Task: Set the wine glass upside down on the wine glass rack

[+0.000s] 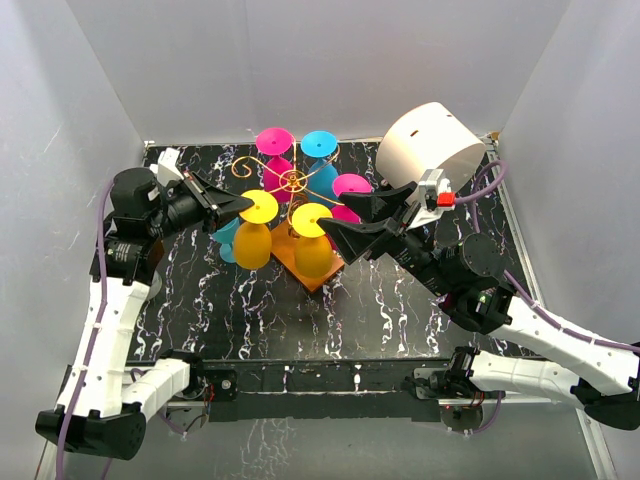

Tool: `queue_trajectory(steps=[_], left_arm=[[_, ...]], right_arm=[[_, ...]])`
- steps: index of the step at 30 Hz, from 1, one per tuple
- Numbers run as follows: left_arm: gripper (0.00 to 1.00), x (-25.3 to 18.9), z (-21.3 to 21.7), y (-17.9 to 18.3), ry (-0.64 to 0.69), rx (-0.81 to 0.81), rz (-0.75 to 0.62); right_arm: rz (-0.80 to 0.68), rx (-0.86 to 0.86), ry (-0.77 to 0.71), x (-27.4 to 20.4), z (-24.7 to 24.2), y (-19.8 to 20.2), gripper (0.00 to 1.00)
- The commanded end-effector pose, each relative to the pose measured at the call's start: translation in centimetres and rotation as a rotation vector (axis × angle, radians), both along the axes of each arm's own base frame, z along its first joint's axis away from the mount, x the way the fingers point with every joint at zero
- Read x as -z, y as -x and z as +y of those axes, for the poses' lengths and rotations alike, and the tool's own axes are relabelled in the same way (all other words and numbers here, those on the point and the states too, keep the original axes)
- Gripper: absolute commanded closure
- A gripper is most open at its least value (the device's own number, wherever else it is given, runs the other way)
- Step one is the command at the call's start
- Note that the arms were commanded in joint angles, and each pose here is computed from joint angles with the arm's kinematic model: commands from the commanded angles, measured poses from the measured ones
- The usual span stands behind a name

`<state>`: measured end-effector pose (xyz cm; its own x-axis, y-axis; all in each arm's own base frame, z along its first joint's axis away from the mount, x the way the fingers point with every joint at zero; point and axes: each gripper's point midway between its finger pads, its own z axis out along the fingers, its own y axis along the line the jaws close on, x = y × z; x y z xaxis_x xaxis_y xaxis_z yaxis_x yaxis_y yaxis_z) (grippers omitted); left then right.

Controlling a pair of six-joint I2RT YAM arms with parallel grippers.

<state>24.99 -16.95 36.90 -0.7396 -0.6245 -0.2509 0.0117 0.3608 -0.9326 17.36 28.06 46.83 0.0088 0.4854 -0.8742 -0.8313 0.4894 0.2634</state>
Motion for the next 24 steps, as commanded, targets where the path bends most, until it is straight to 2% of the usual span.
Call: queue_trajectory(steps=[1,20,24], left_arm=[[1.0,-0.4,-0.4,0.5,0.004,0.039,-0.03],[0.85,0.9,-0.7,0.8,-0.043,0.068,0.006],[0.77,0.8,-0.7,1.2,-0.048,0.072,0.008]], right_arm=[[-0.031,0.004,-0.044,-1.4,-0.5,0.3,0.33],[-0.027,0.005,-0.04,-1.1,-0.3,0.2,0.33],[-0.025,0.005,-0.041,-1.1,-0.4,0.2,0.33]])
